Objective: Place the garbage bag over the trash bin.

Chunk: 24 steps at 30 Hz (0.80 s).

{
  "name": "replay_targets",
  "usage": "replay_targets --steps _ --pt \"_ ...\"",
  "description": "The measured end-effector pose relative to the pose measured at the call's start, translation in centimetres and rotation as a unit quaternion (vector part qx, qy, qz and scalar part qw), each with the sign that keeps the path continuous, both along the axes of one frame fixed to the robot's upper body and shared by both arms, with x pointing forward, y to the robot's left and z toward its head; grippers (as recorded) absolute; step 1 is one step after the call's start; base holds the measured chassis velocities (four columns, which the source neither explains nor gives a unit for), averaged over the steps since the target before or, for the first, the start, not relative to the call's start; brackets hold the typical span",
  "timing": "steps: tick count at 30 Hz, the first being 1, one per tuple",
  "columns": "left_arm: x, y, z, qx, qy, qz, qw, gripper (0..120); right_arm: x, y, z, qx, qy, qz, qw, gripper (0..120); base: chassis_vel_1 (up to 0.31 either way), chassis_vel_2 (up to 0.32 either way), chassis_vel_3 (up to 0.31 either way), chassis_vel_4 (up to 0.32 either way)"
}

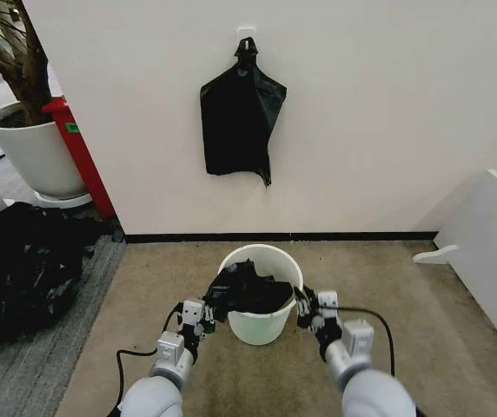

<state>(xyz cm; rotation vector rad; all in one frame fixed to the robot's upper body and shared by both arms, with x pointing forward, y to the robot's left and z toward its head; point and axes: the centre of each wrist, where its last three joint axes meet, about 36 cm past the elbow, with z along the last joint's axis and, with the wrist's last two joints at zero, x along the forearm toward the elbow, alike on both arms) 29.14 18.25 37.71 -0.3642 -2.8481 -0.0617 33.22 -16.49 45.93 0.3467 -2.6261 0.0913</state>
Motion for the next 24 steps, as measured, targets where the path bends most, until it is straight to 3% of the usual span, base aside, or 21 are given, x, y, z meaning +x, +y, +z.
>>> replay_targets --steps 9,16,20,24 --pt "-0.1 0.2 0.1 0.014 -0.015 -0.008 0.9998 0 7.0 4.7 0.0 -0.041 0.055 0.012 0.998 70 0.000 0.000 0.000 0.000" --pt "-0.4 0.0 0.5 0.010 -0.020 -0.010 0.9997 0 8.2 6.5 -1.2 -0.073 0.063 0.019 0.995 94 0.000 0.000 0.000 0.000" --pt "-0.5 -0.2 0.7 0.007 -0.021 -0.010 0.9997 0 8.0 6.6 -1.6 -0.079 0.070 0.021 0.994 100 0.000 0.000 0.000 0.000" --pt "-0.6 -0.3 0.9 0.003 -0.023 -0.009 0.9997 0 7.6 6.6 -2.1 -0.085 0.078 0.019 0.993 95 0.000 0.000 0.000 0.000"
